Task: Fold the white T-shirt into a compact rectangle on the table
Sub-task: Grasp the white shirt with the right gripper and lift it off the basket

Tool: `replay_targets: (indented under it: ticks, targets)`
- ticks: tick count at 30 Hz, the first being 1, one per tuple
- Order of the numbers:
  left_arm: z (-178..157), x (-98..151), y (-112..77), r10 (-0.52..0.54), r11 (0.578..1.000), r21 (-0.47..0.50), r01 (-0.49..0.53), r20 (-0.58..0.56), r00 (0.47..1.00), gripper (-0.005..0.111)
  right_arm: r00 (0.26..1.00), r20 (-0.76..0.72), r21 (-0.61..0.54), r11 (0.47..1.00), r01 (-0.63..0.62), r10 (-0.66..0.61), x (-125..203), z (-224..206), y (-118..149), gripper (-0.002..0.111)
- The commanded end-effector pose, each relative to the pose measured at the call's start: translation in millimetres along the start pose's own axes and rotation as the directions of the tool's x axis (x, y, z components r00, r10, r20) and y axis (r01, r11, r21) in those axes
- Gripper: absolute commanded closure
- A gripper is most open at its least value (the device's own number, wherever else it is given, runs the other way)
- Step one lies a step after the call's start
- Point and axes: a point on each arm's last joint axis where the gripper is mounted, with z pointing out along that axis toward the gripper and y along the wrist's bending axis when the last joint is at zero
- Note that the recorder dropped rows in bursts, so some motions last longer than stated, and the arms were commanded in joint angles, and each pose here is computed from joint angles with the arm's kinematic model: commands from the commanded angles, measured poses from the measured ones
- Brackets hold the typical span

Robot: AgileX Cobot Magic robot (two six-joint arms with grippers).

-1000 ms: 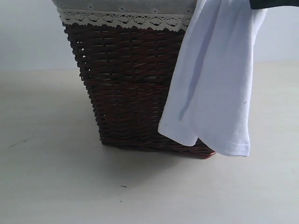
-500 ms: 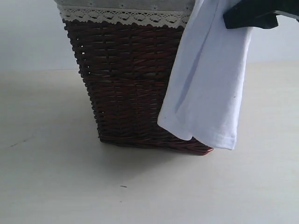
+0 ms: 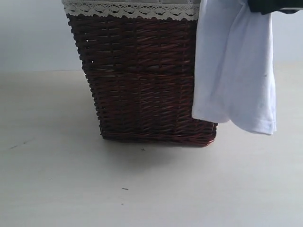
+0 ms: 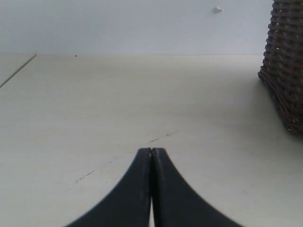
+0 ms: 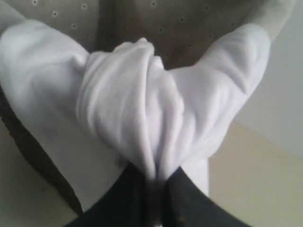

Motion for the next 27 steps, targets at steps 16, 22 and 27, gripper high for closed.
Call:
replay_targets:
  ticks: [16, 22, 27]
  targets:
    - [-0.4, -1.6, -0.3, 0.002, 1.0, 0.005, -0.002, 0.019, 1.0, 0.107, 0.683, 0.714, 0.134, 0.988, 0.082, -0.153, -163.2, -199.5, 28.2, 0.108]
    - [-0.4, -1.6, -0.3, 0.002, 1.0, 0.005, -0.002, 0.019, 1.0, 0.107, 0.549, 0.82, 0.083, 0.984, 0.16, -0.159, -177.4, -257.0, 54.8, 0.108]
    - [-0.4, -1.6, -0.3, 0.002, 1.0, 0.005, -0.002, 0.019, 1.0, 0.107, 0.518, 0.836, 0.061, 0.969, 0.239, -0.18, -176.1, -290.0, 74.9, 0.108]
